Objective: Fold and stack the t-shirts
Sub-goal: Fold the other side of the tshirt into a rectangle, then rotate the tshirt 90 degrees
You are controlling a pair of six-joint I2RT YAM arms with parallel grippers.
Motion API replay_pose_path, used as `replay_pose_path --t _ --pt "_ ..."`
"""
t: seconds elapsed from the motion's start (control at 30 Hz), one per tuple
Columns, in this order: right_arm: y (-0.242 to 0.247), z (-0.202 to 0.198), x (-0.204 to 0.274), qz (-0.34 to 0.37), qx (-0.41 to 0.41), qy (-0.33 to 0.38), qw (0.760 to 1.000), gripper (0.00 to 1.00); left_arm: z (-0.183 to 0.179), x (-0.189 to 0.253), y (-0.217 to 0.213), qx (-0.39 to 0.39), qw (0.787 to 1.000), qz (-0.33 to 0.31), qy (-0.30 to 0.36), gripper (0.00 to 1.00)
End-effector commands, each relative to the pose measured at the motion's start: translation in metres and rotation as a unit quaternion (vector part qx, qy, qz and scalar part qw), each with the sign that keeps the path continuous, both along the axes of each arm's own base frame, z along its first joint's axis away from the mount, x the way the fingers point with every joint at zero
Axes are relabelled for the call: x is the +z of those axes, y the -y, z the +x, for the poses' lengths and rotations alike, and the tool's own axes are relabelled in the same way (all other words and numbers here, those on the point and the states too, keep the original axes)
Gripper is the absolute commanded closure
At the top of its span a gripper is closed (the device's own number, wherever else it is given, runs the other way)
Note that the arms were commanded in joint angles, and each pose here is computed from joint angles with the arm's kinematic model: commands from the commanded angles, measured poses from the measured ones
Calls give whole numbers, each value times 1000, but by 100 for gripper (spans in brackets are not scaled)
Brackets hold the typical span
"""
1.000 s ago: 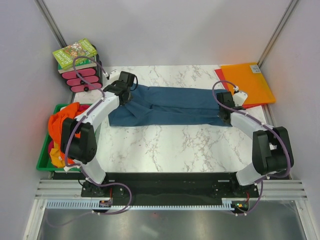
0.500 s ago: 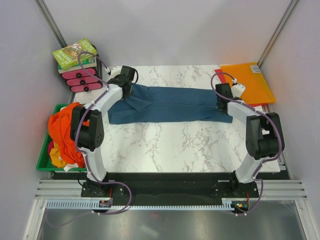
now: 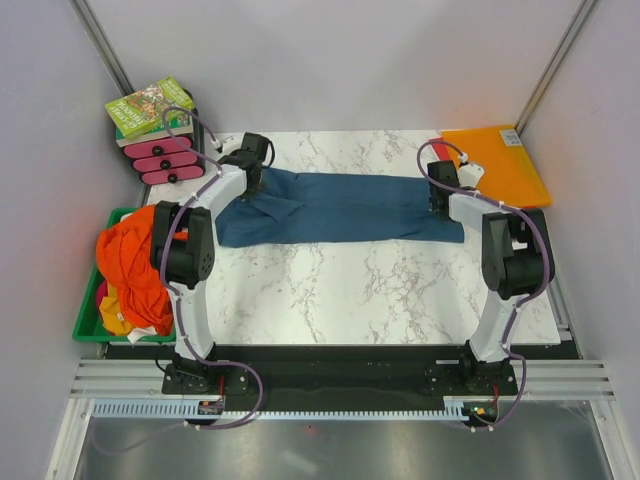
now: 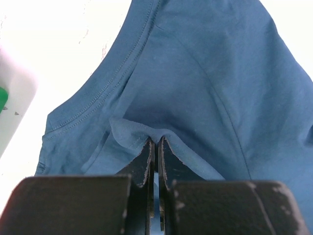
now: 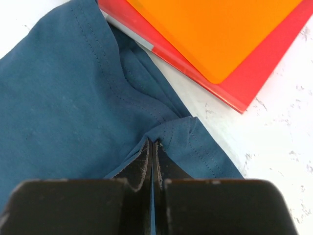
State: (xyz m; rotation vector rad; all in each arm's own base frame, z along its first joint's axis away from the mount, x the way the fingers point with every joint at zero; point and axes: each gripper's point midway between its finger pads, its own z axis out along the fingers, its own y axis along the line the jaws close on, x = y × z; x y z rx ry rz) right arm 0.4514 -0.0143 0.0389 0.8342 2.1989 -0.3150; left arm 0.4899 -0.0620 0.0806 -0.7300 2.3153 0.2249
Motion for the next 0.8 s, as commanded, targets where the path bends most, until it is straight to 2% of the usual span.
replay_pose_path --t 0.0,0.17,0.2,0.23,0.27,0.3,0.33,0.37,0.4,0.47,0.53,0.6,0.63,0.67,0.7,0.73,0.77 --pt "8 21 15 -15 -8 28 999 100 16 13 -14 7 1000 15 22 98" --pt "5 25 19 -11 2 38 999 100 17 14 -18 13 1000 12 23 98" --pt "4 24 26 -8 7 49 999 95 18 17 -15 8 1000 3 26 98" --pt "0 28 34 -7 15 67 998 84 19 21 -12 3 1000 -4 28 90" --pt "-1 28 43 -7 15 80 997 65 20 28 -9 2 999 -13 37 84" --pt "-3 24 58 -5 17 98 995 52 19 42 -8 1 998 -21 51 77" --pt "-6 24 67 -5 20 109 994 41 17 50 -5 0 998 -25 59 65" --pt "-9 23 75 -1 24 118 993 25 16 58 -3 -2 997 -31 67 60" --pt "-11 19 90 1 28 133 991 19 13 76 -1 -4 996 -36 84 54" --pt "-20 12 100 5 39 139 990 5 4 83 5 -11 995 -41 88 50" --pt "-31 0 102 12 52 131 990 4 -7 97 12 -19 993 -50 101 49" --pt "-37 -14 89 24 59 116 991 15 -25 83 18 -26 994 -63 81 52" --pt "-39 -18 82 31 61 111 991 27 -33 84 23 -33 994 -71 80 59" --pt "-40 -23 75 35 61 104 992 68 -47 62 26 -36 995 -79 53 62" --pt "-40 -31 60 41 56 89 994 92 -54 53 29 -37 995 -82 42 67" --pt "-41 -34 53 45 58 82 994 100 -61 45 34 -43 995 -84 31 70" --pt "-43 -36 48 48 62 75 994 100 -73 26 35 -42 995 -85 8 73"
